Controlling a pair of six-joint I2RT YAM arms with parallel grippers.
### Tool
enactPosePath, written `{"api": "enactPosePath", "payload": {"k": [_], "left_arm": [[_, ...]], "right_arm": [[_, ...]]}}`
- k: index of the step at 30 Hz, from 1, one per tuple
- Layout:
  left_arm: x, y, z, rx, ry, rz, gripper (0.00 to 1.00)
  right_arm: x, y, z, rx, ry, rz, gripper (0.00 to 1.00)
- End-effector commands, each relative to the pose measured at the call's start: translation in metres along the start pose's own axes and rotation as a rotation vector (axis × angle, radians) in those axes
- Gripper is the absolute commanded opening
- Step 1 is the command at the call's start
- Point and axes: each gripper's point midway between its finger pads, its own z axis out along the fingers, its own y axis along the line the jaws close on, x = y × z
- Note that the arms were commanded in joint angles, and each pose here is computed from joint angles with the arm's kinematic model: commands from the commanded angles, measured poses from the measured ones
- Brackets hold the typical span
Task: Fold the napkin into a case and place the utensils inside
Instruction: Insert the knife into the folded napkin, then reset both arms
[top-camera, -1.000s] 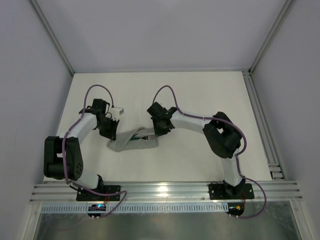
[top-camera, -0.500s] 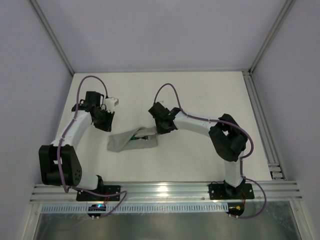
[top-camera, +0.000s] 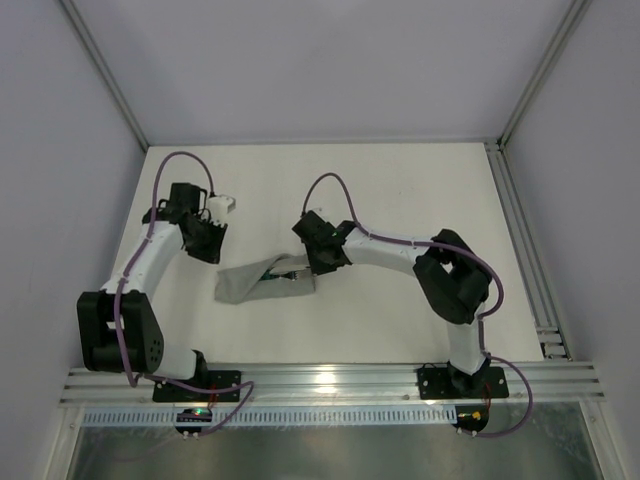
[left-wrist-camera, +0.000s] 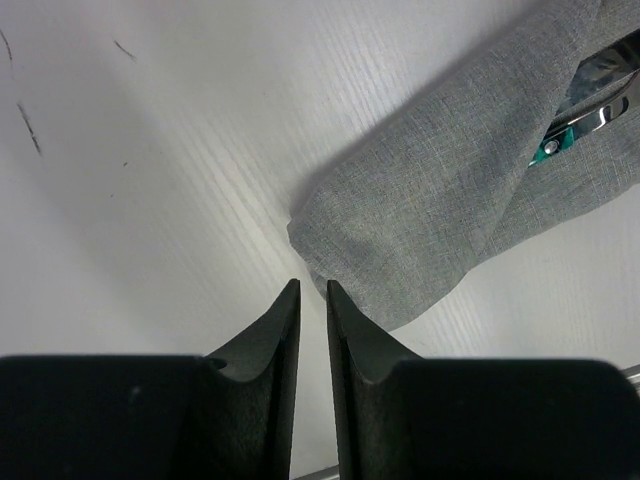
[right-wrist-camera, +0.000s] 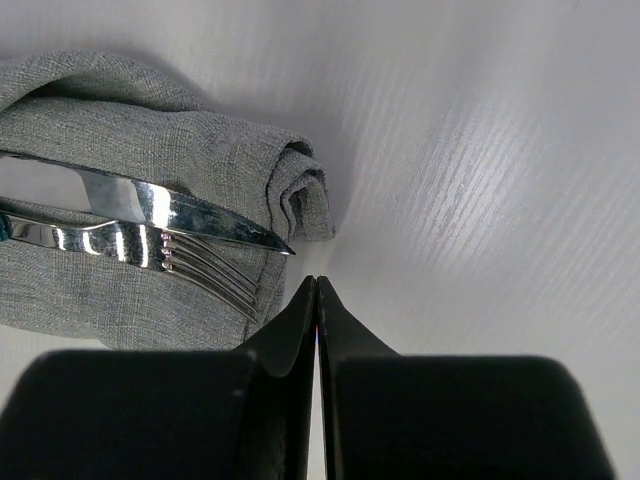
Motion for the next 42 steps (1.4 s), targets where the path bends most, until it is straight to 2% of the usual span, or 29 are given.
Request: {"api": "enactPosePath", "payload": {"k": [1,13,18,24,27,28,29,31,32,34,35,37,38,40,42], "left_arm": [[0.008,0.003,0.004,-0.007,0.025,0.006,0.17],[0.033,-0.005,0.021,0.034,0.091,-0.002,0.08],[0.045,-0.005,0.023,0.027,0.116,0.009,0.0],[0.05,-0.006,0.02,0.011,0.115,0.0,0.0],[0.052,-0.001,0.017,-0.007,0.113,-0.017,0.0],[0.052,0.0,0.016,-0.012,0.113,-0.021,0.0],[0.052,0.002,0.015,-0.019,0.113,-0.025,0.0],[0.054,0.002,0.012,-0.029,0.112,-0.031,0.0],[0.054,0.003,0.012,-0.035,0.108,-0.031,0.0],[0.055,0.011,0.007,-0.059,0.091,-0.068,0.0],[0.056,0.014,0.005,-0.073,0.091,-0.075,0.0],[0.055,0.022,0.0,-0.094,0.075,-0.1,0.03],[0.052,0.027,-0.005,-0.112,0.055,-0.112,0.08],[0.053,0.038,-0.013,-0.136,0.039,-0.157,0.14],[0.053,0.048,-0.021,-0.165,0.019,-0.184,0.3]], "right_arm": [[-0.017,0.011,-0.005,-0.028,-0.052,0.013,0.03],[-0.024,0.041,0.013,-0.088,-0.033,-0.021,0.03],[-0.038,0.046,0.012,-0.091,-0.064,-0.036,0.03],[-0.054,0.044,0.004,-0.065,-0.097,-0.07,0.03],[-0.056,0.032,-0.001,-0.034,-0.105,-0.067,0.07],[-0.062,0.027,-0.01,-0.032,-0.126,-0.058,0.1],[-0.066,0.021,-0.014,-0.019,-0.142,-0.05,0.18],[-0.074,0.004,-0.021,0.0,-0.163,-0.032,0.26],[-0.081,-0.001,-0.032,0.001,-0.189,-0.024,0.34],[-0.093,-0.015,-0.045,0.019,-0.217,-0.012,0.42],[-0.101,-0.02,-0.058,0.019,-0.247,-0.02,0.59],[-0.111,-0.039,-0.07,0.046,-0.267,-0.004,0.73],[-0.119,-0.046,-0.083,0.044,-0.295,-0.002,0.99],[-0.128,-0.07,-0.093,0.06,-0.315,0.027,0.99],[-0.135,-0.089,-0.111,0.054,-0.349,0.049,0.99]]}}
